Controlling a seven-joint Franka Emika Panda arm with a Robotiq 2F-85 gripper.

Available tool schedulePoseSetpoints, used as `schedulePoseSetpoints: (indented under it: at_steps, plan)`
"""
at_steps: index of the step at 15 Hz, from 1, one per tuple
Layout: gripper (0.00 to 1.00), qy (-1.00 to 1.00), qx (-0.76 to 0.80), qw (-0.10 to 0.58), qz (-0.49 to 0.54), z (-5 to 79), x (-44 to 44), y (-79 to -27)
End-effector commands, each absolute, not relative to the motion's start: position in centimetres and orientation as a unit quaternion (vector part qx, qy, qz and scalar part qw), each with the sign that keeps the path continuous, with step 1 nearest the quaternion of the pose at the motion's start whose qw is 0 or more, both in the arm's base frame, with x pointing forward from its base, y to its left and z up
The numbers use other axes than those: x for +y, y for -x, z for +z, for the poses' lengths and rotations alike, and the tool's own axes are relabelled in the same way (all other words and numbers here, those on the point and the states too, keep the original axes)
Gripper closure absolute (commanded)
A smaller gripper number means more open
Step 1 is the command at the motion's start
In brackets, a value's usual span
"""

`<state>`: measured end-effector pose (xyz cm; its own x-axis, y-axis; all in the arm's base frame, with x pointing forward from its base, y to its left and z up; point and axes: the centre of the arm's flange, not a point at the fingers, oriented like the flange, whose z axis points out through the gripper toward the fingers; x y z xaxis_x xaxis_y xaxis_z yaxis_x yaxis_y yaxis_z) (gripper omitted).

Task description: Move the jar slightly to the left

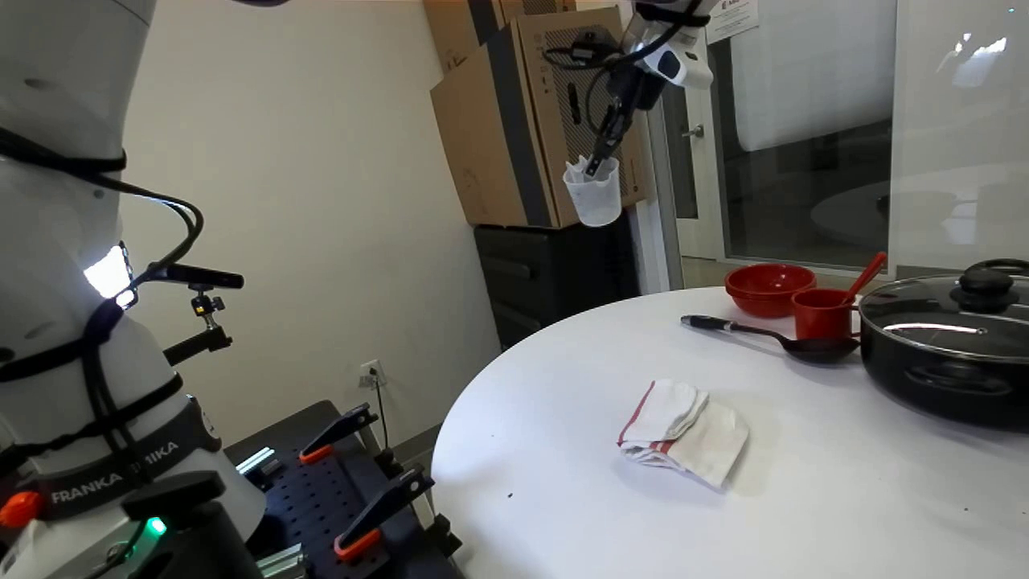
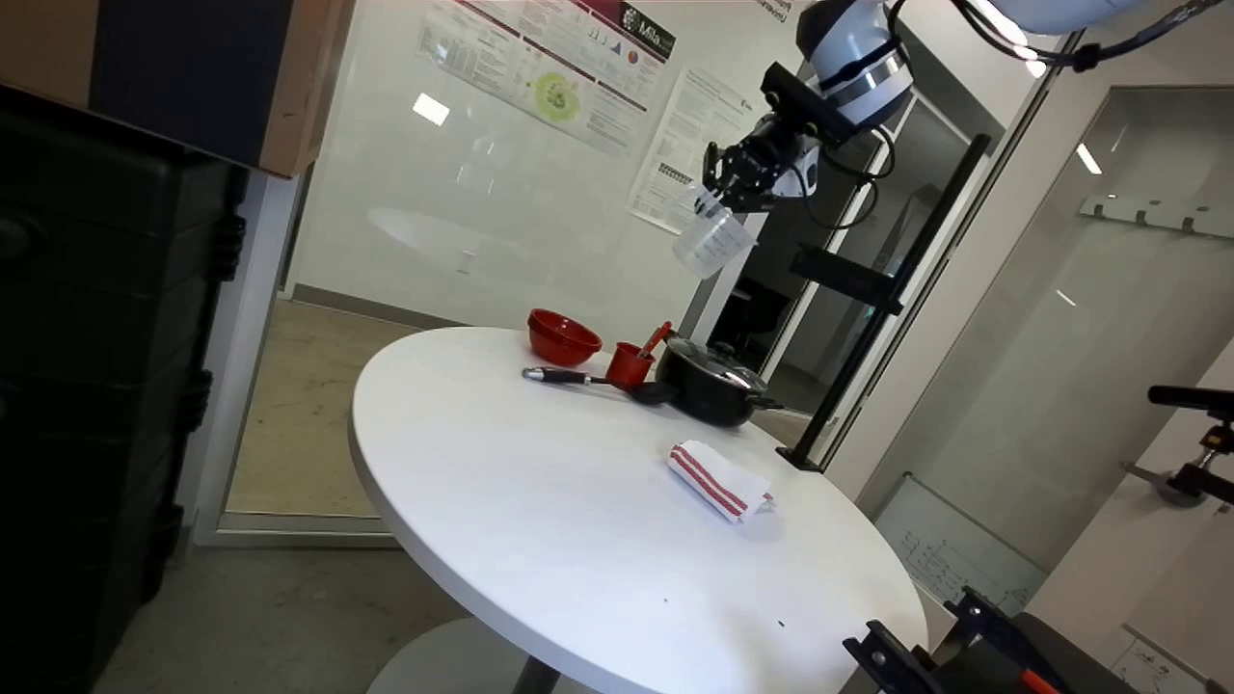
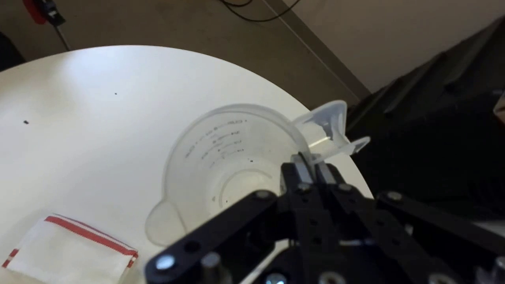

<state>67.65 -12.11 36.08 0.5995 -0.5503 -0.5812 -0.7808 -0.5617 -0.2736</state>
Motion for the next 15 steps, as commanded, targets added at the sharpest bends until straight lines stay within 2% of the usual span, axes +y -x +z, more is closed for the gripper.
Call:
schedulePoseSetpoints:
  at_steps: [1,6,10,11,15]
  plan:
    - [0.99,0.807,0.475,0.279,0.214,33.8,-13.4,-71.4]
    - [0.99,0.736,0.559,0.302,0.235,30.0,-14.5,-73.1]
    - [0.99,0.708,0.594,0.286,0.252,26.8,-14.2,-72.8]
    - [0.95,0.723,0.579,0.284,0.246,27.4,-14.5,-71.5]
    - [0.99,0.722,0.584,0.273,0.252,25.9,-14.1,-71.0]
